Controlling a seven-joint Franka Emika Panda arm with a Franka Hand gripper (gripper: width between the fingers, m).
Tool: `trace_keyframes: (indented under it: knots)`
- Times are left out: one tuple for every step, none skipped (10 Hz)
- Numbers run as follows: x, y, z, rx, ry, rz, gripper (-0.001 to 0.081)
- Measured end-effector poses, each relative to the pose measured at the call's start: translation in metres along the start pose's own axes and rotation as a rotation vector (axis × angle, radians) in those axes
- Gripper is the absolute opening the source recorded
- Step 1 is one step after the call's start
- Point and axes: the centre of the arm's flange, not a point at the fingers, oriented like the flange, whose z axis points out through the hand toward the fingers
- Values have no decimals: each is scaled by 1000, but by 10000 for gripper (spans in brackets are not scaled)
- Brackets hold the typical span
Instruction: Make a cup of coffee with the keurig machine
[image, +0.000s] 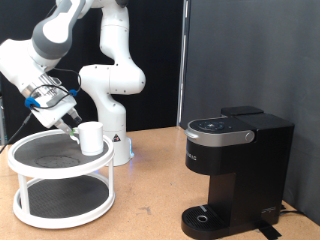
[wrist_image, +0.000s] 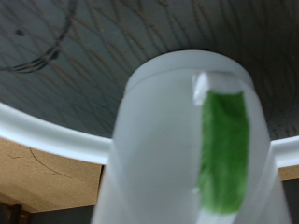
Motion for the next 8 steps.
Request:
trace_keyframes:
  knots:
    - [4, 1, 5, -5, 3, 1, 808]
    - [9, 2, 10, -9, 5, -1, 808]
    - [14, 3, 13, -14, 5, -2, 808]
    - [18, 4, 15, -18, 2, -1, 808]
    - [22, 4, 15, -19, -3, 1, 808]
    - [25, 5, 15, -18, -7, 7, 808]
    - [27, 6, 15, -17, -12, 12, 808]
    - [29, 6, 14, -15, -15, 17, 808]
